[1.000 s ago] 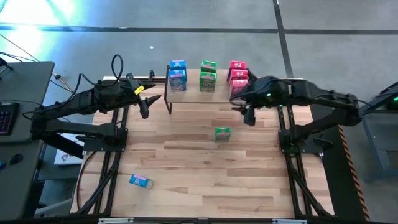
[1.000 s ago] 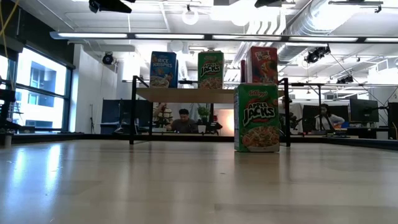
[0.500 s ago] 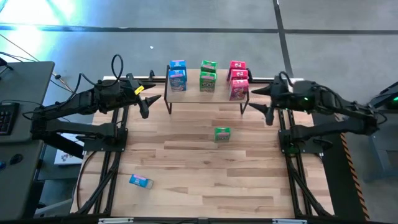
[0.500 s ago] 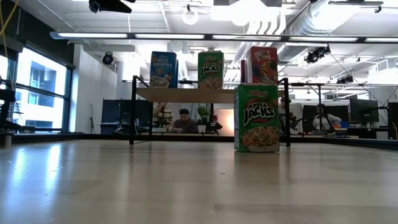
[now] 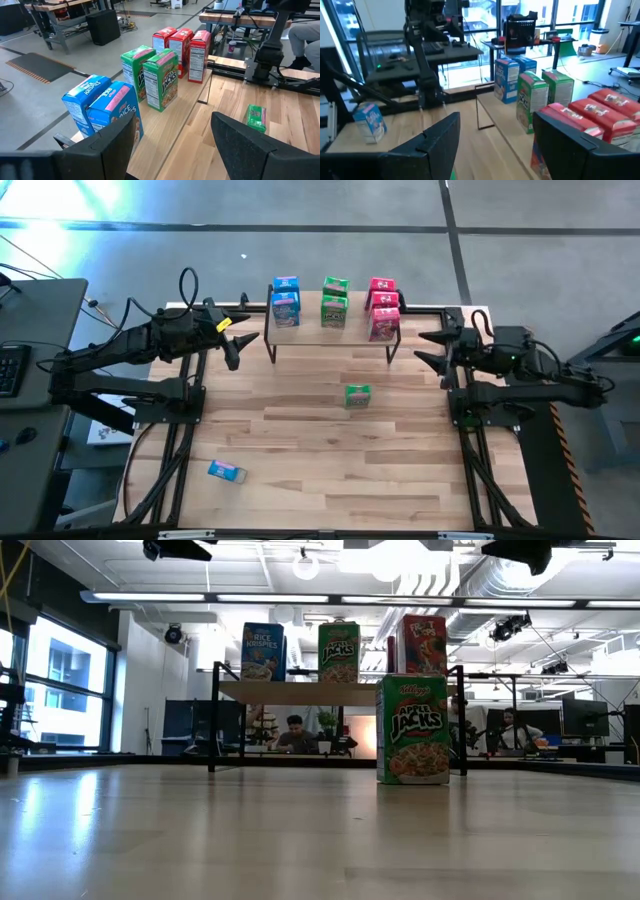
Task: Stack cereal on shelf
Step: Put the green cereal box aligned with the other green cereal boxes on the shelf
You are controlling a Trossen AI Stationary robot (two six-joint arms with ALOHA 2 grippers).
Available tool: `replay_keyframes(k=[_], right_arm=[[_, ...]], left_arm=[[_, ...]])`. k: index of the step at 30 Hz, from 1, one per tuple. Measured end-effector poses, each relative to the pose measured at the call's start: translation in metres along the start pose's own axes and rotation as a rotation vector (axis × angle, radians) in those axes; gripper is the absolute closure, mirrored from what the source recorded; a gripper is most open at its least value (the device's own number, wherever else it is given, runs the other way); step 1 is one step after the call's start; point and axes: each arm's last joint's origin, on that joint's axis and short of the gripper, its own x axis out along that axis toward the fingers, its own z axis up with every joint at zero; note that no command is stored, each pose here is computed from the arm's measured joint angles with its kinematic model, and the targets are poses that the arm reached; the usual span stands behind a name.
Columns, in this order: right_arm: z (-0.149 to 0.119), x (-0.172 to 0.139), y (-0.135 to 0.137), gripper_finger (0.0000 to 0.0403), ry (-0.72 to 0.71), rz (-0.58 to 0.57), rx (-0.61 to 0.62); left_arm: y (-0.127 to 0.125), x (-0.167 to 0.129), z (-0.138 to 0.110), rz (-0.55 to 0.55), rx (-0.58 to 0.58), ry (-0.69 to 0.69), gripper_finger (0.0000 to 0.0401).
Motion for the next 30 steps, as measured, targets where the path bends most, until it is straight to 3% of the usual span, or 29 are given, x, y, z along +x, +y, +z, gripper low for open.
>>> replay_keyframes(k=[9,18,30], right_arm=[[-0.0088,0.0006,0.0000,0.0160,0.003,0.011,0.063],[-0.0095,0.0016,-0.0031,0.0160,0.006,-0.103,0.051],[-0.0097,0.0017,-0.0025,0.0160,0.006,-0.082,0.116]], left_arm=[[0.0000,0.0000,0.0000,0.000,0.000,0.000,0.0151],[0.0000,0.0000,0.0000,0.000,0.000,0.000,0.0151],[-0.0004,-0.0002,0.0031,-0.002,0.040,-0.031,0.0151]])
